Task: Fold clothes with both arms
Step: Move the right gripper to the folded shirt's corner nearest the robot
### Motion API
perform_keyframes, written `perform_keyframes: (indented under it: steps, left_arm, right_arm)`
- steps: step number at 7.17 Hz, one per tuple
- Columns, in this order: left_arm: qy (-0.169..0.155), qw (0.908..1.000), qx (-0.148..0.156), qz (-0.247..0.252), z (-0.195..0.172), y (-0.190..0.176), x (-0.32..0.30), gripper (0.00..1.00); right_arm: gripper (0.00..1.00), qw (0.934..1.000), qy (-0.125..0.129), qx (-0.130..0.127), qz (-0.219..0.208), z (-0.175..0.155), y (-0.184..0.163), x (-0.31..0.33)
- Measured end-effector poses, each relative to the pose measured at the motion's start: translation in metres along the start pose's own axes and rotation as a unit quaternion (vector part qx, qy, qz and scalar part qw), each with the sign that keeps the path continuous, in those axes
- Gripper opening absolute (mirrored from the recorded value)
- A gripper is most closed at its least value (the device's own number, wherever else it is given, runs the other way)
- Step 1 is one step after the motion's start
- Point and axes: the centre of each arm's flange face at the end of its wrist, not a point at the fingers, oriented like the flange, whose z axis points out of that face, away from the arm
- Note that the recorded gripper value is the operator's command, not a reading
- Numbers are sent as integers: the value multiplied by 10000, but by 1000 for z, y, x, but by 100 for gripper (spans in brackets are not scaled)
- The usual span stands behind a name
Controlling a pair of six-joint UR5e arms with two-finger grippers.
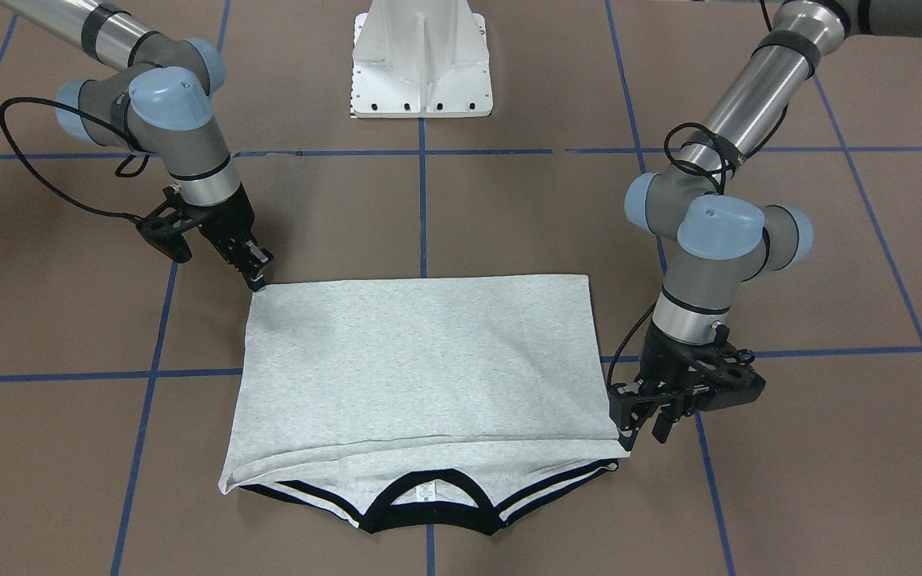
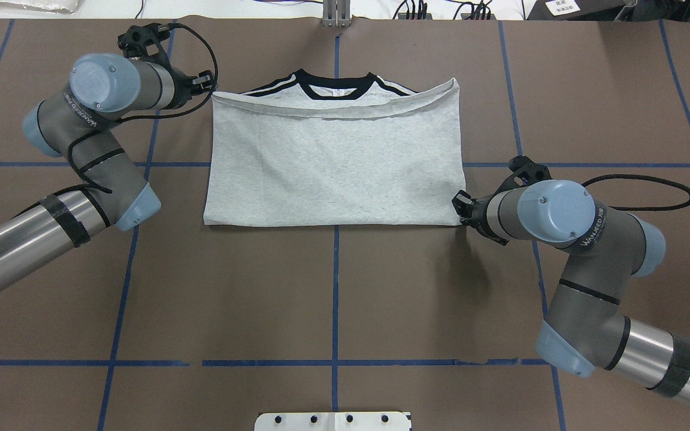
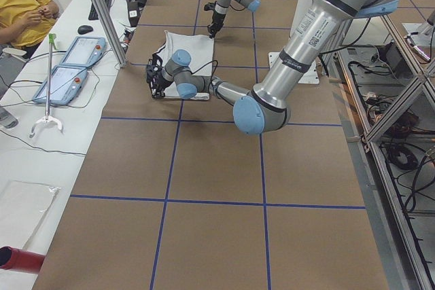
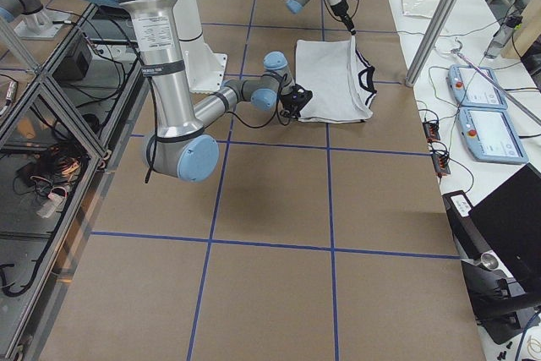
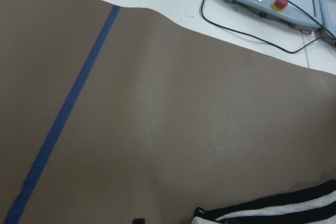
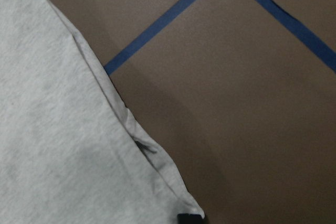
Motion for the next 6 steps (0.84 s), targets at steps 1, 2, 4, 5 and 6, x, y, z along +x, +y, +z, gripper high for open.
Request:
perform_keyframes:
  steps: [1,2,4,5,6]
  left_arm:
    - [13,10000,-2,-7,-1,0,1,61]
    - [48,10000,0,-10,-3,0,4,61]
    - [110,9999,7,-10,-8,0,8,61]
    - [109,9999,5,-8,-8,0,8,61]
    - [97,10000,3,-8,-8,1,6,61]
  right_arm:
    - [0,9999,-52,-88,-47,-14,8,7]
    - [0,9997,-90,-188,-104,-30,16,18]
    - [47,9994,-84,-281,-176,-40,27,31]
    - [58,9995,-62,-242,-171,-36,26,31]
    - [63,9998,-68,-122,-140,-29,21,25]
